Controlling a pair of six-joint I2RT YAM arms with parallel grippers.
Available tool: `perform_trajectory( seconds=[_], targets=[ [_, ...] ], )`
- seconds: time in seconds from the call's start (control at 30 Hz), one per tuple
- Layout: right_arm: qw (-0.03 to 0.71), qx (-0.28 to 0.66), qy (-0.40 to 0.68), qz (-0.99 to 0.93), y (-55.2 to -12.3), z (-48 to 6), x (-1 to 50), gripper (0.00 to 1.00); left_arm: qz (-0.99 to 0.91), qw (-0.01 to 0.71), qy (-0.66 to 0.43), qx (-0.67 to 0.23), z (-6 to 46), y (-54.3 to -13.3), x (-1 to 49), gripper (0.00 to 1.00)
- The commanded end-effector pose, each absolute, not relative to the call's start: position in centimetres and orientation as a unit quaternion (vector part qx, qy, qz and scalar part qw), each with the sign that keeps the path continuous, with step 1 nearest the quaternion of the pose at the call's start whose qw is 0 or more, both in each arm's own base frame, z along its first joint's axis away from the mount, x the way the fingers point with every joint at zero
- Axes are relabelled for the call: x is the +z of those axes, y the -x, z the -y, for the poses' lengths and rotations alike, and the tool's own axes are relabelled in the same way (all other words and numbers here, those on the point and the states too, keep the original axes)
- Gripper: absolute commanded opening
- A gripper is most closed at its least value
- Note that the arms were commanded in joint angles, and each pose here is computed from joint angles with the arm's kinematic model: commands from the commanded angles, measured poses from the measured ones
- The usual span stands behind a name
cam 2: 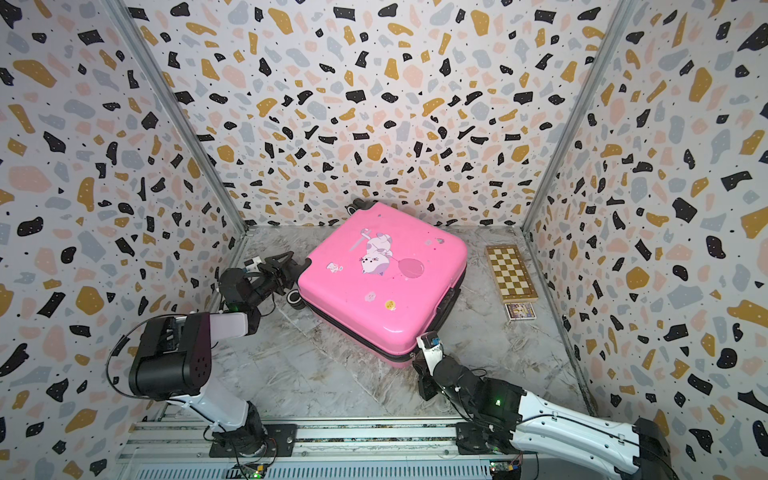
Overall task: Open the suitcase zippers
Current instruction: Adjust the suitcase at the center of the board.
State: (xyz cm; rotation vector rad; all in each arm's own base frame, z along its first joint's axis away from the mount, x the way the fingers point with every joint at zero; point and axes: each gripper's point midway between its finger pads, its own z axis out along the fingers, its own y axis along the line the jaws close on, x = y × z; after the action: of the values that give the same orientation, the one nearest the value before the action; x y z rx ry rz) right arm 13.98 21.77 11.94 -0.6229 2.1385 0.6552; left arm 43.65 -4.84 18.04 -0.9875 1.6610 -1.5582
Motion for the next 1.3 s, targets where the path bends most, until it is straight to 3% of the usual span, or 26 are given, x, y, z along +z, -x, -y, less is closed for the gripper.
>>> perform_trajectory(
  seconds=[0.0,0.27,0.63,1.27],
  targets=[
    [0.406,0.324,0.317,-0.794,-11.8,-25.3,15.4,0.00,-0.668,0.334,0.323,-0.581,6.3,-42.4,17.9,0.43],
    [0.390,0.320,0.355,-0.787,-9.6,-25.3,14.5,0.00,-0.671,0.331,0.321,-0.581,6.7,-42.8,17.9,0.41],
    [0.340,0.280,0.374,-0.816,-9.8,-27.5,12.8,0.00,-0.681,0.326,0.311,-0.578,7.8,-42.6,17.8,0.40],
    [0.331,0.268,0.290,-0.857,-19.4,-24.7,11.8,0.00,-0.725,0.313,0.288,-0.541,9.3,-37.4,17.2,0.40]
  ],
)
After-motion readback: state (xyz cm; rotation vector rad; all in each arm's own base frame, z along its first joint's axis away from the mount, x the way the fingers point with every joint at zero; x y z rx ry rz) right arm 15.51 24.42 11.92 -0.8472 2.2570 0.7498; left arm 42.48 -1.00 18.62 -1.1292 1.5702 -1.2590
